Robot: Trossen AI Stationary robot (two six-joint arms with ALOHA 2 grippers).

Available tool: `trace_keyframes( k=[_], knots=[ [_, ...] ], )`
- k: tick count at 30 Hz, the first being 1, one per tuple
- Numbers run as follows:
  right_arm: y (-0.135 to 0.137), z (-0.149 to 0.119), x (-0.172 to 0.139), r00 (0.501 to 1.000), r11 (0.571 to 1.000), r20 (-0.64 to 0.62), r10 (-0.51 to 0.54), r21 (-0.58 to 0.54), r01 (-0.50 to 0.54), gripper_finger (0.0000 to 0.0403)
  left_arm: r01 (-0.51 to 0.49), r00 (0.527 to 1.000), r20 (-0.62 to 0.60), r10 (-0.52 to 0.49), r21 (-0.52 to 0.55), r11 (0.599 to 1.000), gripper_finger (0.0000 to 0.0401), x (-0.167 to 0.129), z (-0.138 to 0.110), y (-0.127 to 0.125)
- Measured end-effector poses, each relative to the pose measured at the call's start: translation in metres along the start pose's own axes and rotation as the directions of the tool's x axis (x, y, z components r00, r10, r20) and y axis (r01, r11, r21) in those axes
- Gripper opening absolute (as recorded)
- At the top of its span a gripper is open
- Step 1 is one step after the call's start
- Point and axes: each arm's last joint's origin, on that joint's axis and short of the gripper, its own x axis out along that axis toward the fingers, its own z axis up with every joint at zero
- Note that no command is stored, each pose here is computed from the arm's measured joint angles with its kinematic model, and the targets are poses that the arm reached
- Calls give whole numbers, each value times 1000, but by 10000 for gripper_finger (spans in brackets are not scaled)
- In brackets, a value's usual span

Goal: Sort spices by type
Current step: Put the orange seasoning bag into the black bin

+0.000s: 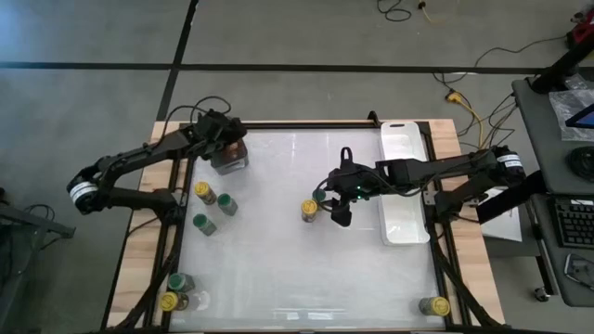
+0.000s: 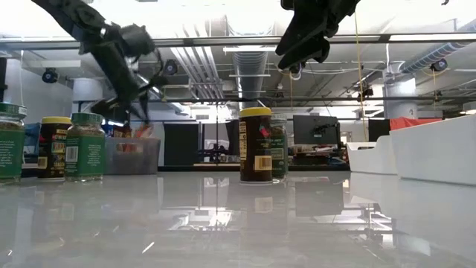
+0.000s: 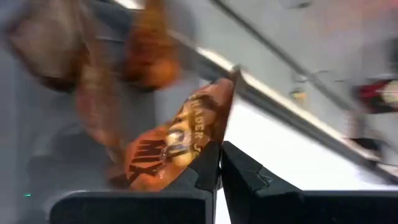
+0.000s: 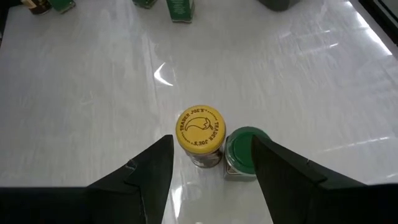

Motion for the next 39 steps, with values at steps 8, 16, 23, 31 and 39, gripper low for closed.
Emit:
trace_keyframes(
  k=[8, 16, 23, 31, 39],
  knots=[
    [0, 0, 0, 1000, 1000, -1, 2, -7, -2, 205, -6, 1000, 16, 7, -27, 1000, 0, 4, 1, 2],
    [0, 0, 0, 1000, 1000, -5, 3, -8, -3, 205, 24, 1000, 13, -24, -26, 999, 0, 6, -1, 1],
    [0, -1, 0, 1000, 1000, -11, 4, -10, -4, 205, 5, 1000, 16, -4, -68, 998, 0, 7, 3, 6],
    [0, -1, 0, 1000, 1000, -12, 3, -9, -3, 205, 71, 996, 49, -70, -19, 997, 0, 0, 3, -1],
    [-1, -1, 1, 1000, 1000, -4, 0, -8, 0, 205, 47, 999, 13, -46, -68, 997, 0, 2, 3, 9]
  ],
)
